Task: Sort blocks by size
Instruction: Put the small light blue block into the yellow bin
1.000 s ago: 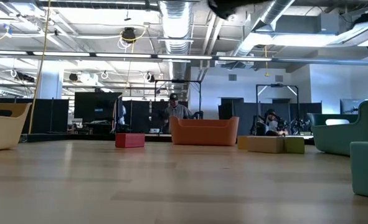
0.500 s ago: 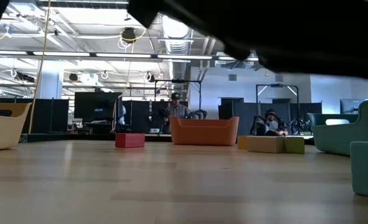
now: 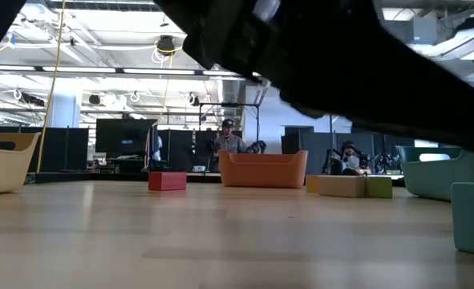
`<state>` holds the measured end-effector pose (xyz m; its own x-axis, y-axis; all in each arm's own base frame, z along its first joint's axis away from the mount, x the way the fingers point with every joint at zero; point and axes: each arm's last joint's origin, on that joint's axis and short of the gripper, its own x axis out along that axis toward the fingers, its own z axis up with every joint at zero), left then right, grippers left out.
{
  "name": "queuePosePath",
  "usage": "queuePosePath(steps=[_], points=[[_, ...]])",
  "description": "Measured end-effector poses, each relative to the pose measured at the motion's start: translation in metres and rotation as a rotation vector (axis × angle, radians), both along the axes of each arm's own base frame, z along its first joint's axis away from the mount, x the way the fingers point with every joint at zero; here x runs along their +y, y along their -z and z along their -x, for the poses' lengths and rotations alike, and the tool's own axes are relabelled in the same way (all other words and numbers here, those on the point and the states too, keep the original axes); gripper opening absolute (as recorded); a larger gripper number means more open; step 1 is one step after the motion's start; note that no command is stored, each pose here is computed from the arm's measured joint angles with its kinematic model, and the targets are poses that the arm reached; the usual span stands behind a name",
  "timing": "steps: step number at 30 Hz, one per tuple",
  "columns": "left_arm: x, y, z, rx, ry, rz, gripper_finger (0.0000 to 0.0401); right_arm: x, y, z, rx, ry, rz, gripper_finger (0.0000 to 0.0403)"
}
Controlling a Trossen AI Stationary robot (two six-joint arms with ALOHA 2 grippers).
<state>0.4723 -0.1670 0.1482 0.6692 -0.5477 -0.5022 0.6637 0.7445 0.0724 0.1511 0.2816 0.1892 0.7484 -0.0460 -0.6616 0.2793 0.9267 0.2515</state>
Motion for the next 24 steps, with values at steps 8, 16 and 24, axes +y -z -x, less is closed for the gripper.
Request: queuePosePath(steps=[8, 16, 24], points=[[0.004, 0.003, -0.001, -0.011, -0.065, -0.085, 0.0236, -0.005, 0.000, -0.010, -0.003, 0.030, 0.000, 0.0230], [0.002, 0.017, -0.002, 0.011, -0.020, -0.079, 0.0235, -0.008, -0.001, -0.018, -0.004, 0.036, -0.004, 0.0230], [-0.003, 0.038, -0.017, 0.029, -0.039, -0.046, 0.0235, -0.010, -0.001, -0.021, 0.005, 0.043, -0.005, 0.0230]])
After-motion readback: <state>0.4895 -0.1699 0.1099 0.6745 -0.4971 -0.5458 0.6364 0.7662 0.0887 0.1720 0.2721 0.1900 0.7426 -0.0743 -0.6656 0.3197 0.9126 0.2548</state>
